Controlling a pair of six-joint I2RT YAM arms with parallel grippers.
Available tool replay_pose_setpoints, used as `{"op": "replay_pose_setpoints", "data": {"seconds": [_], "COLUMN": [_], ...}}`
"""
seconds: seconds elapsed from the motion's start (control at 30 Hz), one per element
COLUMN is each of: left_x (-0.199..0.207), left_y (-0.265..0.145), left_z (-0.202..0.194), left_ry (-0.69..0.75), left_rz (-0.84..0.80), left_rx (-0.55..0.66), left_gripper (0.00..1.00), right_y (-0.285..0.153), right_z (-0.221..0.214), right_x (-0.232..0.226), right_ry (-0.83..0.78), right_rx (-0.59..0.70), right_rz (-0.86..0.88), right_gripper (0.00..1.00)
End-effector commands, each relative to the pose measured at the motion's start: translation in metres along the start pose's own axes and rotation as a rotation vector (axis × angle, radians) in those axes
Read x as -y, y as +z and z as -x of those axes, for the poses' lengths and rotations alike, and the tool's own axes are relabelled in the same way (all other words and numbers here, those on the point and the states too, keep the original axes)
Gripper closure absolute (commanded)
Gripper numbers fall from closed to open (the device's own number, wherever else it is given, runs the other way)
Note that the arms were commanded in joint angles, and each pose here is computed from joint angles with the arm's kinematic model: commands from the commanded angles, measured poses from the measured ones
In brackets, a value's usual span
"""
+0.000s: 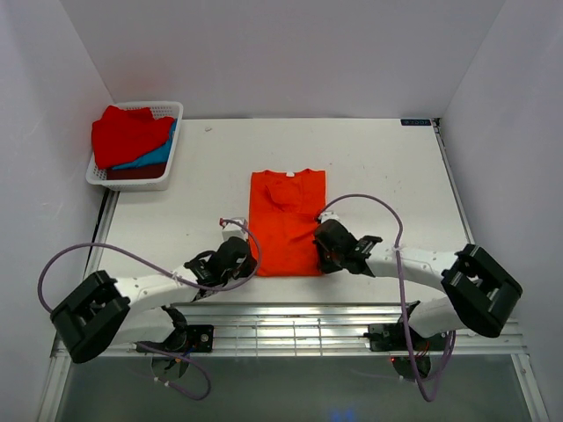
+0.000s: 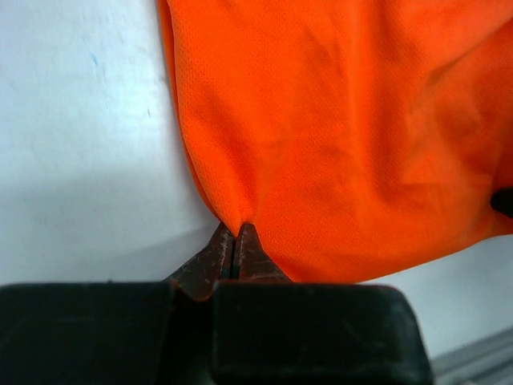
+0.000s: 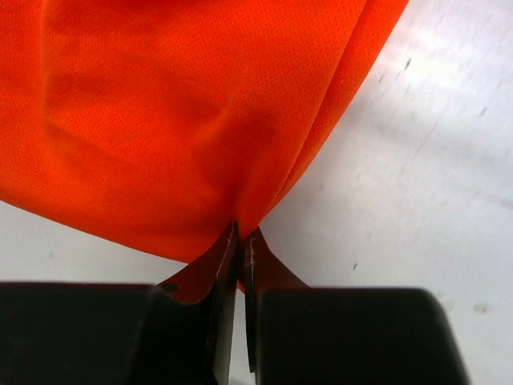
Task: Fold and stack the t-shirts
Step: Fold the tshirt
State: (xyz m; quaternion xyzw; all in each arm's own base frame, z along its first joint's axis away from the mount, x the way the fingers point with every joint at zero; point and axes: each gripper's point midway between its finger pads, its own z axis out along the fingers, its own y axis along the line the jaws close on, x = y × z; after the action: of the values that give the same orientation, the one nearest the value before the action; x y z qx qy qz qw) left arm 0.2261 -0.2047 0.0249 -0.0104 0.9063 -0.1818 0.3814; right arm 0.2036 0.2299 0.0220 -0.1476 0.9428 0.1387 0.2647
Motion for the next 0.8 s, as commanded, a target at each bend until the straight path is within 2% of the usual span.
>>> {"op": "replay_pose_setpoints", "data": {"seconds": [0.0, 0.2, 0.33, 0.4, 0.43, 0.5, 0.53, 0.57, 0.6, 0.63, 0.67, 0.77], "left_x": [0.002, 0.024, 0.027, 0.051, 0.038, 0.065, 0.045, 0.045, 0.061, 0.043, 0.050, 0.067], "left_y": [-0.027, -0.067, -0.090, -0.110, -0.111, -0.129, -0.129, -0.134, -0.145, -0.148, -0.151, -0.154], "left_z": [-0.020, -0.053, -0.084, -0.087, -0.094, -0.089, -0.090, -0.086, -0.082, -0.071, -0.067, -0.051], "left_ry": [-0.014, -0.063, -0.044, -0.022, -0.006, -0.007, 0.023, 0.024, -0.006, 0.019, 0.062, 0.022], "left_rz": [0.007, -0.048, -0.008, -0.042, 0.044, 0.041, 0.163, 0.196, 0.190, 0.286, 0.277, 0.202], "left_rx": [-0.022, -0.047, -0.068, -0.033, -0.025, 0.025, 0.069, 0.103, 0.125, 0.210, 0.225, 0.279], "left_gripper": [1.00, 1.00, 1.00, 1.00, 1.00, 1.00, 1.00, 1.00, 1.00, 1.00, 1.00, 1.00], "right_y": [-0.023, -0.062, -0.085, -0.091, -0.101, -0.108, -0.123, -0.125, -0.131, -0.144, -0.145, -0.155], "right_z": [-0.030, -0.075, -0.110, -0.118, -0.115, -0.115, -0.107, -0.105, -0.101, -0.090, -0.087, -0.070], "right_x": [0.002, -0.026, -0.049, -0.045, -0.059, -0.063, -0.068, -0.067, -0.068, -0.070, -0.069, -0.072], "right_ry": [0.032, 0.059, 0.019, -0.008, 0.000, -0.018, -0.020, -0.035, -0.044, -0.046, -0.064, -0.080], "right_rx": [-0.021, -0.018, -0.034, -0.024, 0.008, 0.029, 0.067, 0.083, 0.101, 0.136, 0.150, 0.211], "right_rz": [-0.073, -0.025, 0.010, -0.047, -0.032, -0.083, -0.108, -0.153, -0.176, -0.200, -0.233, -0.254], "right_gripper": [0.92, 0.92, 0.92, 0.92, 0.92, 0.92, 0.92, 0.92, 0.92, 0.92, 0.92, 0.92]}}
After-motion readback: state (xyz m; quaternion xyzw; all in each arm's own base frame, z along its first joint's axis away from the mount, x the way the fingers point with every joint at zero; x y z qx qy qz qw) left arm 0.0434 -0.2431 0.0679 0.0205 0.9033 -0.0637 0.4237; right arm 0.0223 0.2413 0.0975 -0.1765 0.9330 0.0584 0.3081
